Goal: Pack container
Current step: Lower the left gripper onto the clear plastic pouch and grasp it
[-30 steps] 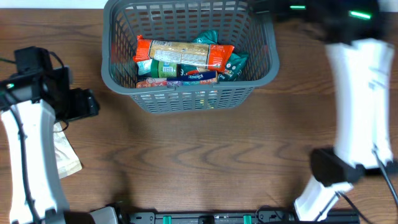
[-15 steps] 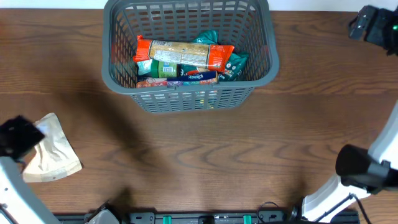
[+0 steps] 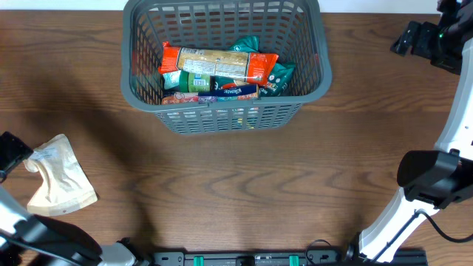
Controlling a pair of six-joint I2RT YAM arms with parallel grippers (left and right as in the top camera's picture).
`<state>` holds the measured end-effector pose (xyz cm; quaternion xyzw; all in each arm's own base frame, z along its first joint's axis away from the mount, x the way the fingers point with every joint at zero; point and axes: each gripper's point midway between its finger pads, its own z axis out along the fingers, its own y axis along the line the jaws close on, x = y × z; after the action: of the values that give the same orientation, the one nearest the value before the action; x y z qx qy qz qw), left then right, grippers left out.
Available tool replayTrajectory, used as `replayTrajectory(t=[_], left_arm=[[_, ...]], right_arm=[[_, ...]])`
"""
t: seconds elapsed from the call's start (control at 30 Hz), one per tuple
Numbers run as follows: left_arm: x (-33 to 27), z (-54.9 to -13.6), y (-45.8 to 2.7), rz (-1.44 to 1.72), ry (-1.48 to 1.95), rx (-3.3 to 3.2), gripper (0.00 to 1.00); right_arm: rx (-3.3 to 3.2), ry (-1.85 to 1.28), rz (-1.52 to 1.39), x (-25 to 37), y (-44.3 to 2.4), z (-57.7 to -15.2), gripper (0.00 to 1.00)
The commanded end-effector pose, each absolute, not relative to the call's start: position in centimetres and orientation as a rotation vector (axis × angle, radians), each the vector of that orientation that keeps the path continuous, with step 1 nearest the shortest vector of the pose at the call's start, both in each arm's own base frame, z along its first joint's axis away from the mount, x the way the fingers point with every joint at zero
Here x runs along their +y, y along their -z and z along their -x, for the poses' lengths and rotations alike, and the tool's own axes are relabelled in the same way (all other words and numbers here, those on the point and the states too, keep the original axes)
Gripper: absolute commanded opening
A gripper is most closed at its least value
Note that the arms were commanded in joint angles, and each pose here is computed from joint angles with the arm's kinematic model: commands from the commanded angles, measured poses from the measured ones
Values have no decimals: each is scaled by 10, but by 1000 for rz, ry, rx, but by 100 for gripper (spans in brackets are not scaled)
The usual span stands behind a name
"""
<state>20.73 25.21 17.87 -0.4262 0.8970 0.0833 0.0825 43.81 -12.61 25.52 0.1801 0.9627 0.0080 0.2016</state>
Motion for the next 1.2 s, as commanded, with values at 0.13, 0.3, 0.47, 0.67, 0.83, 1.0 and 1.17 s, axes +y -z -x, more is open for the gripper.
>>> replayTrajectory(t=[0.13,0.3,0.47,0.67,0.83,1.0,1.17], left_arm=[[249,-240,-125,992,-148,2853,88],[244,-254,-100,827,-146,2916,88],[238,-258,-74,777,-151,2921,88],[227,-245,-40,784,-133,2947,88],[221,-239,-18,782,-135,2943,88],[221,-239,-7,777,-150,2921,88],[222,-240,0,772,-165,2901,88]], right_arm=[[2676,-15,-484,-127,-252,-446,99],[2660,-13,-484,-128,-254,-450,99],[2635,-8,-478,-130,-257,-455,99],[2622,-1,-477,-131,-258,-458,99],[2618,-1,-475,-132,-259,-459,99],[2616,0,-474,-132,-259,-459,99],[2617,7,-472,-133,-259,-459,99]])
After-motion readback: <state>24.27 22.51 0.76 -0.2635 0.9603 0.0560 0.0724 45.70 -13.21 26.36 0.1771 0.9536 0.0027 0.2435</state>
